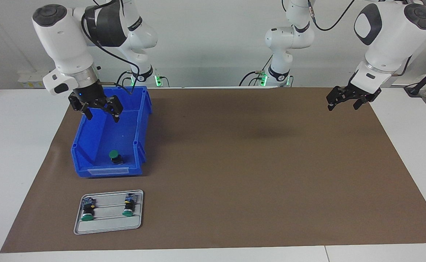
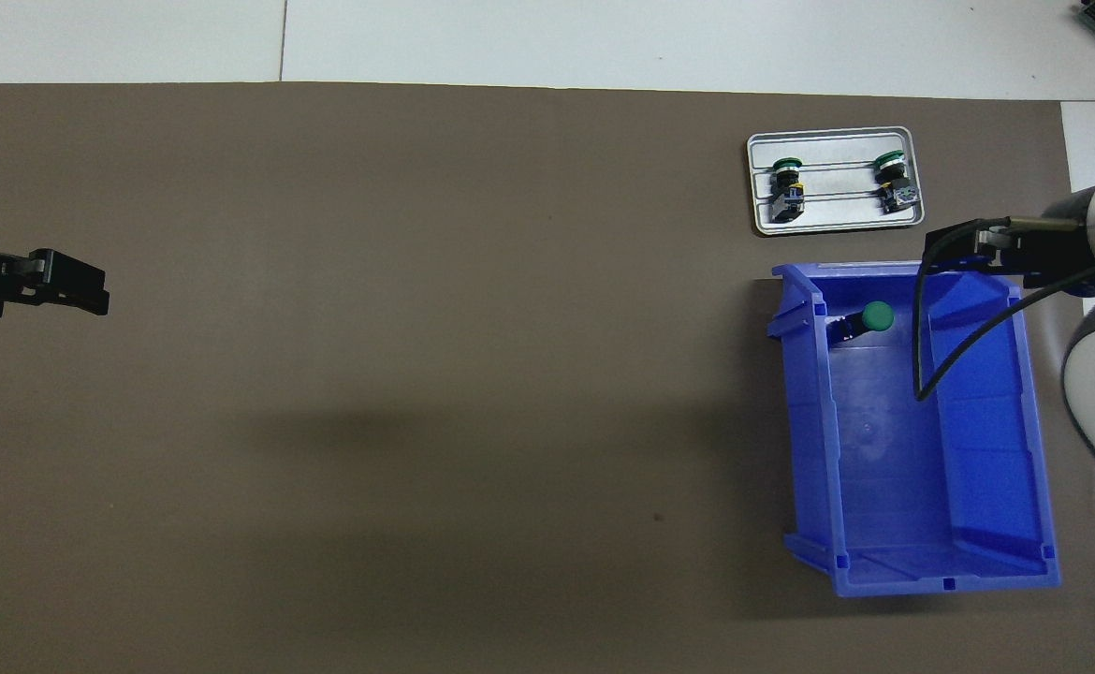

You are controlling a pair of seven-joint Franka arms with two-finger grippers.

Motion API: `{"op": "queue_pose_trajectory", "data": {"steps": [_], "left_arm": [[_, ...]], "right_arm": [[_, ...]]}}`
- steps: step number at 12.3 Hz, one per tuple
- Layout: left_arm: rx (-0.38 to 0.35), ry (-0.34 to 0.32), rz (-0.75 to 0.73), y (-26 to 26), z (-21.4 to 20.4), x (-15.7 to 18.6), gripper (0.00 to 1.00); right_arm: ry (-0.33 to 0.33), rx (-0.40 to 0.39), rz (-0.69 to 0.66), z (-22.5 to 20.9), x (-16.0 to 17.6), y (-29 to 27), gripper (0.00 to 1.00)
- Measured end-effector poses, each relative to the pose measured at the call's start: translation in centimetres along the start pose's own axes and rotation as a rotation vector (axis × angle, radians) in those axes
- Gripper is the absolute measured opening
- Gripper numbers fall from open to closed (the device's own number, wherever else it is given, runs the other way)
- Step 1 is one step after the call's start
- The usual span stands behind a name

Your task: Place and press button with both arms

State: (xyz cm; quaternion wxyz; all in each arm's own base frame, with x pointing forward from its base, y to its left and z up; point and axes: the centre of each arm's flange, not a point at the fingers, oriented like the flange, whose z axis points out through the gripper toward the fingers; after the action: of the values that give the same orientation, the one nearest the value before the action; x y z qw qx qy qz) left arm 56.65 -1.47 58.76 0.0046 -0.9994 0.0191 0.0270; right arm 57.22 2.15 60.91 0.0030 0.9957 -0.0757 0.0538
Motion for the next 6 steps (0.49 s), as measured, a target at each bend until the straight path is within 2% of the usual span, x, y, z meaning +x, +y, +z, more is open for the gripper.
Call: {"op": "queue_pose_trajectory", "data": {"steps": [2, 6], "left_arm": [[0.0, 0.0, 0.0, 0.0, 0.0, 0.0, 1.0], [0.0, 0.0, 0.0, 0.0, 0.0, 0.0, 1.0]], "right_arm": [[-0.005, -0.001, 0.001, -1.73, -0.16, 0.07, 1.0], [-0.063, -0.013, 0.001, -1.7, -0.86, 0.2, 1.0]]}}
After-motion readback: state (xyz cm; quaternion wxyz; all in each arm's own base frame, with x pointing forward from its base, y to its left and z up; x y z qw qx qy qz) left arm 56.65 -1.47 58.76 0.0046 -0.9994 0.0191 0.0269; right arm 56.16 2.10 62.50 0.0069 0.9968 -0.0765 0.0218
